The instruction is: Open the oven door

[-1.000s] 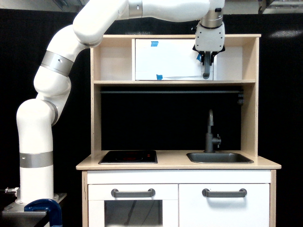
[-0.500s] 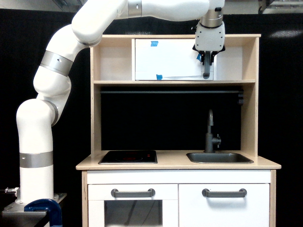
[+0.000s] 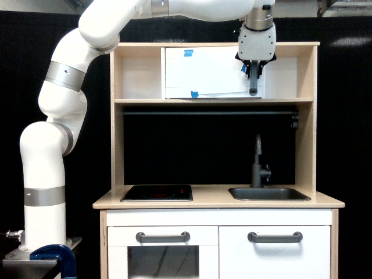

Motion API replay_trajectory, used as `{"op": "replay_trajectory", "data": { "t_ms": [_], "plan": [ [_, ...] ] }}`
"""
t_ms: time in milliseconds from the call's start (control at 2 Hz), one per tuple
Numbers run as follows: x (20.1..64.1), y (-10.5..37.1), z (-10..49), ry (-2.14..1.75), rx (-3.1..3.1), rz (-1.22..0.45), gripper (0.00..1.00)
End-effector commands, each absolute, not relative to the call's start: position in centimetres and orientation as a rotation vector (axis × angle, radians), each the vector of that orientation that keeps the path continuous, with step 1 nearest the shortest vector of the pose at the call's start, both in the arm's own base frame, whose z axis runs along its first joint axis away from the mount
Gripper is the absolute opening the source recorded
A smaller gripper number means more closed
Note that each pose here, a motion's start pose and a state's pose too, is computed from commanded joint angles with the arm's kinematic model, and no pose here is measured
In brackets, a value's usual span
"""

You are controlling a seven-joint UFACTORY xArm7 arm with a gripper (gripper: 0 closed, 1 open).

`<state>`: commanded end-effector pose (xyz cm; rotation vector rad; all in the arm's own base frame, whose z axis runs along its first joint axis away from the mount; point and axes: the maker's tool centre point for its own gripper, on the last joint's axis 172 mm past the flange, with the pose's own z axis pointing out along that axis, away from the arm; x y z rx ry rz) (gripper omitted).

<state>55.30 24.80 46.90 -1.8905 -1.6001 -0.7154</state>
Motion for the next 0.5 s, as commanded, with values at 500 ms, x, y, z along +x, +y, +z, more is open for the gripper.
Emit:
{"op": "replay_trajectory", "data": {
  "t_ms": [500],
  "plan": [
    [53.70,21.10,47.40,-1.600,-1.891,-0.715,0.00]
  ]
}}
